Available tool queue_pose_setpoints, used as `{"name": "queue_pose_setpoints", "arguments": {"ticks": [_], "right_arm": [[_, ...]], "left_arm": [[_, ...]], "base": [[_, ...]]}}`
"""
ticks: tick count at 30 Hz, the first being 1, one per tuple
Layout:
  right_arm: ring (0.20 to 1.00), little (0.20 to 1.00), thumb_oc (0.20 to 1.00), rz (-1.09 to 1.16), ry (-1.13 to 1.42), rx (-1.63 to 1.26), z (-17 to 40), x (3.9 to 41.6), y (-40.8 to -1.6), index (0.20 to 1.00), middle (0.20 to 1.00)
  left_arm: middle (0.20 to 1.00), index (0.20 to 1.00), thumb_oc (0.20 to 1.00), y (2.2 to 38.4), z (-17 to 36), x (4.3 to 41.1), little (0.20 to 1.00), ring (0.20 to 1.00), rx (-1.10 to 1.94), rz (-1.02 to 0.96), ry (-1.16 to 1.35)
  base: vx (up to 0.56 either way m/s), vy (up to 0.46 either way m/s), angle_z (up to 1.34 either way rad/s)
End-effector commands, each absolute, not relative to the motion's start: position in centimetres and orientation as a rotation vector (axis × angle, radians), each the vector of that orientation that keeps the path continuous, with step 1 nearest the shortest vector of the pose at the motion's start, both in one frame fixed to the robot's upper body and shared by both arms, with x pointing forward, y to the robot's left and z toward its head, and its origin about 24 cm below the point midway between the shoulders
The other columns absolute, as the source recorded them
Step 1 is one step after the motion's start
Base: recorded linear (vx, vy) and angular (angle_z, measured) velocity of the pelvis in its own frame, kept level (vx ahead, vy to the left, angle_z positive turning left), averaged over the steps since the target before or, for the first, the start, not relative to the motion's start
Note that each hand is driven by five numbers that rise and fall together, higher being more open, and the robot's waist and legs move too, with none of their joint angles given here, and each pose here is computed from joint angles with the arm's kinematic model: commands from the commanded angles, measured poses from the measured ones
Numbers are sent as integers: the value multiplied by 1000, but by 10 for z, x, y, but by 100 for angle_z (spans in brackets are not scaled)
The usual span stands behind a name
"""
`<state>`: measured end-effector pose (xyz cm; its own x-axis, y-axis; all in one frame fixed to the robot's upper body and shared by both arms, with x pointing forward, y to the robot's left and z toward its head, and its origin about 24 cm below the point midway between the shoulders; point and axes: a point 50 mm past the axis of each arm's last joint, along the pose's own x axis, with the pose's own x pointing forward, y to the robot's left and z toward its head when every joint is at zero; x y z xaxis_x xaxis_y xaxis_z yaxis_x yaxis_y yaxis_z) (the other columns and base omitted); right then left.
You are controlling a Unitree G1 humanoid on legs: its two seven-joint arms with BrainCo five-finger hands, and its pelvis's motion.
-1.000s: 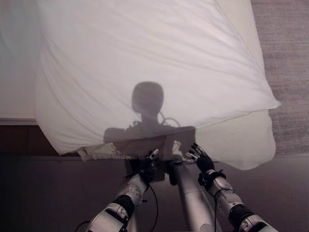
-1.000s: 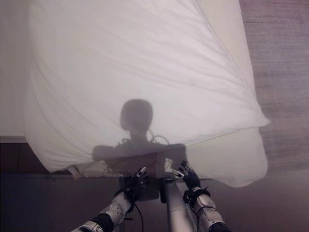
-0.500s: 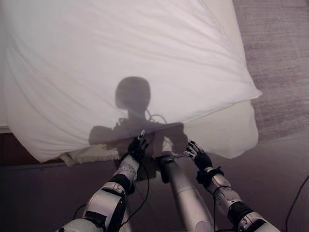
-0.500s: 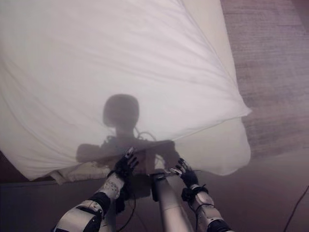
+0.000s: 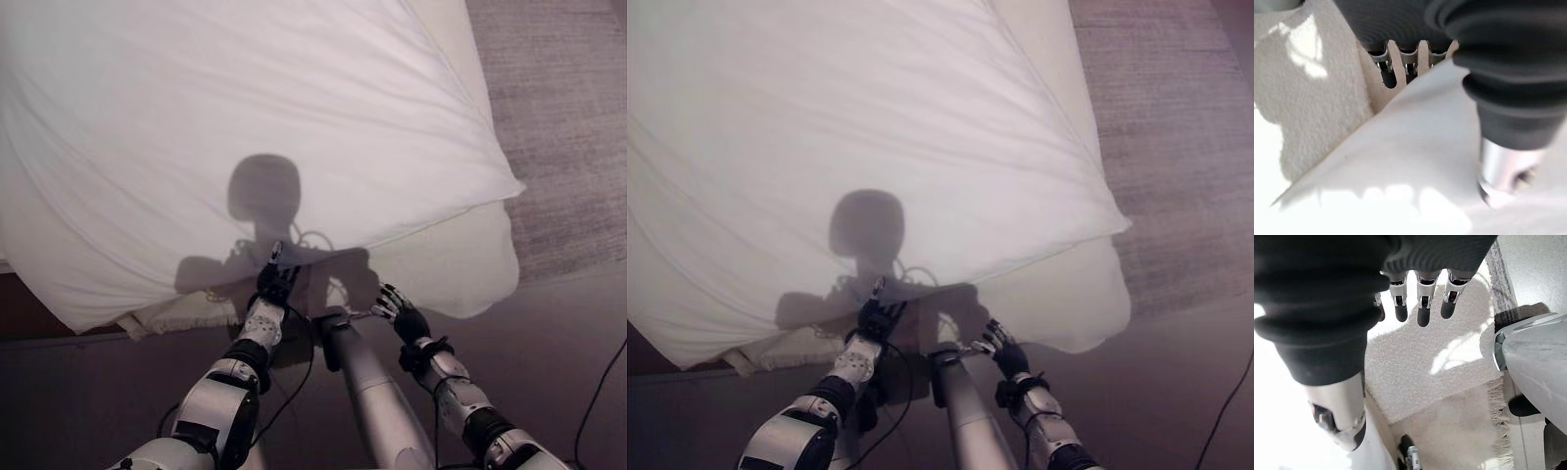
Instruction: Make the bed
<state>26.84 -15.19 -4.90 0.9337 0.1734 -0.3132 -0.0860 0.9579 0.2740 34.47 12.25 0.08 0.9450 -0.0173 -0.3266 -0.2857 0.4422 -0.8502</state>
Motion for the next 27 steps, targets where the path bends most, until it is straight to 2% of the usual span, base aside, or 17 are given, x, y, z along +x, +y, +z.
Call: {"name": "queue_pose_setpoints", "arguments": {"ticks": [1,17,20,23,26,27], "right_arm": [[1000,1000,1000,142,349,260,-56,255,-152,1000,1000],[1000,1000,1000,159,294,363,-45,263,-136,1000,1000],[1000,1000,1000,241,282,530,-38,266,-118,1000,1000],[1000,1000,1000,241,282,531,-38,266,-118,1000,1000],[1000,1000,1000,379,294,837,-23,272,-80,1000,1000],[1000,1000,1000,379,295,837,-23,272,-80,1000,1000]], "left_arm": [[200,200,200,113,34,357,200,200,-1164,36,109],[200,200,200,82,61,348,200,200,-1240,-190,-24],[200,200,200,74,76,342,200,200,-1283,-241,-89],[200,200,200,74,76,341,200,200,-1283,-241,-88],[200,200,200,66,106,329,200,200,-1352,-357,-192],[200,200,200,66,106,329,200,200,-1352,-356,-192]], "base": [[0,0,0],[1,-3,2],[14,-22,7],[9,-5,10],[31,-32,5],[11,-20,23]]}}
